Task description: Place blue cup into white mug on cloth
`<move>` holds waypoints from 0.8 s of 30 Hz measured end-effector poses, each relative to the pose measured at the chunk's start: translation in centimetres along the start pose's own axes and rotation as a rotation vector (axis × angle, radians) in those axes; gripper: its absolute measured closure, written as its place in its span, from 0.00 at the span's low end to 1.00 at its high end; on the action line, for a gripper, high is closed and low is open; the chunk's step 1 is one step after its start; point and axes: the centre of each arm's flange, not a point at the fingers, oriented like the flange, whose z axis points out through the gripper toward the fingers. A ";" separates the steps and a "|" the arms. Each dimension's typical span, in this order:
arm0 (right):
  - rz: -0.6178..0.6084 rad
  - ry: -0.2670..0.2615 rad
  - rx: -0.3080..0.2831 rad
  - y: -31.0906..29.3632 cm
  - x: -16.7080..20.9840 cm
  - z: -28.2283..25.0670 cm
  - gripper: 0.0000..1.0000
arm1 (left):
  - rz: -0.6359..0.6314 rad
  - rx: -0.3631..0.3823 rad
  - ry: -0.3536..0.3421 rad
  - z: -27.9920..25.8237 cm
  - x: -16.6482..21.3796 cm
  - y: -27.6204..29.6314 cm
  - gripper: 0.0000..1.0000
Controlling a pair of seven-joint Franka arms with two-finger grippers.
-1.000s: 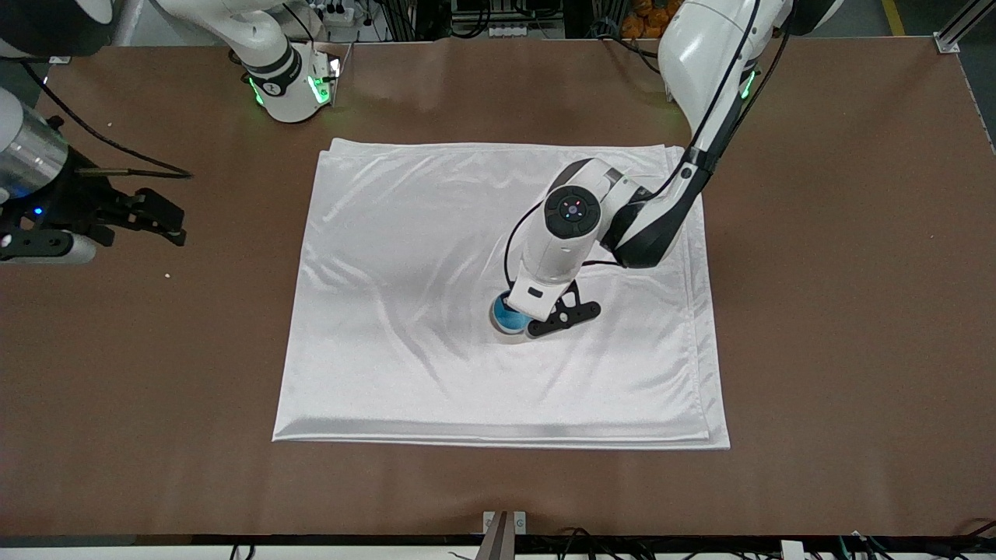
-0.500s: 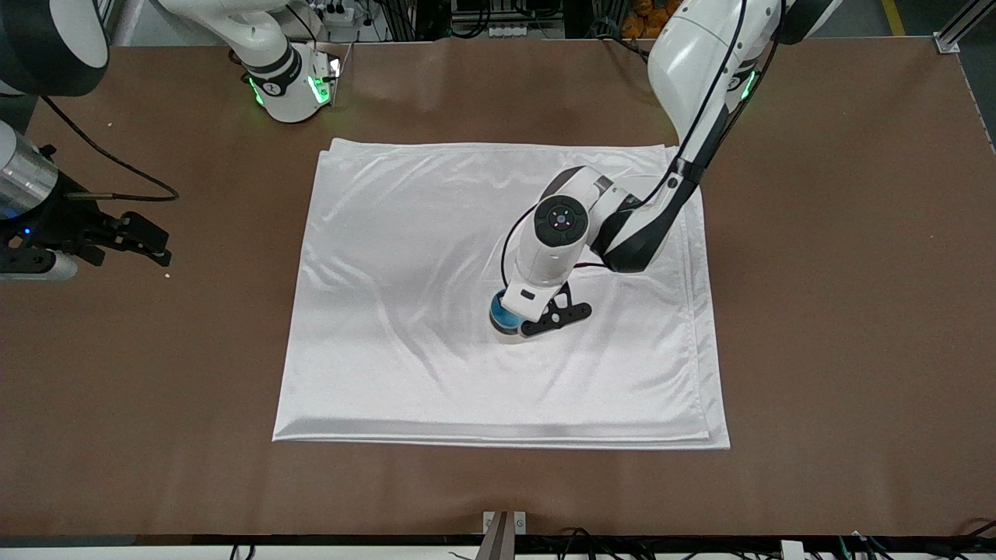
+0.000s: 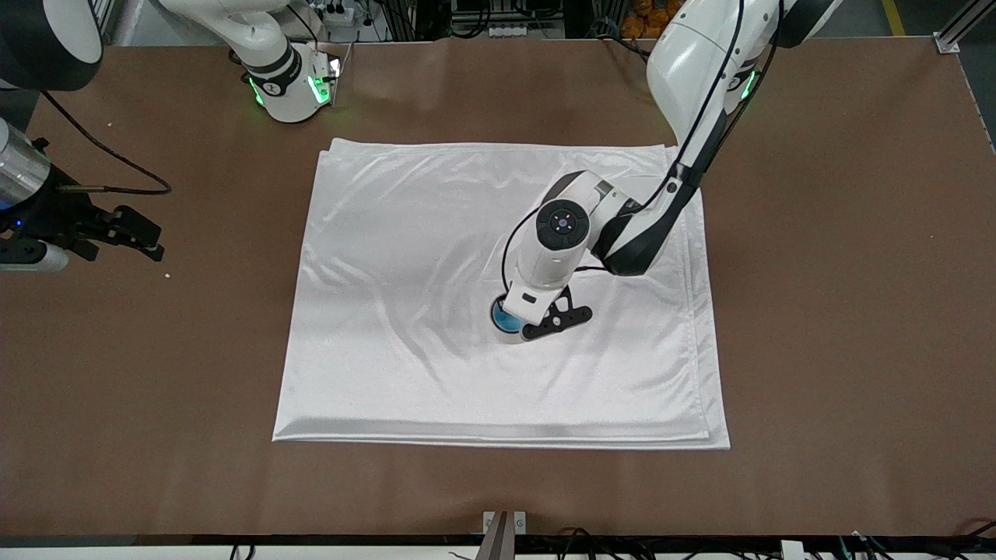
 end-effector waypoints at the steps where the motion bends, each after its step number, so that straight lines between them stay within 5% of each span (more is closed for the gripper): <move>1: 0.000 0.000 0.000 0.0 0.0 0.0 0.00 | 0.000 0.000 0.000 0.0 0.0 0.0 0.66; 15: -0.004 0.008 0.001 0.0 -0.2 -0.5 0.00 | -0.024 -0.017 0.047 -1.8 2.7 -0.7 0.01; 24: -0.008 0.027 0.004 -0.1 -0.8 -1.9 0.00 | -0.024 0.044 0.111 -3.9 10.6 -6.9 0.00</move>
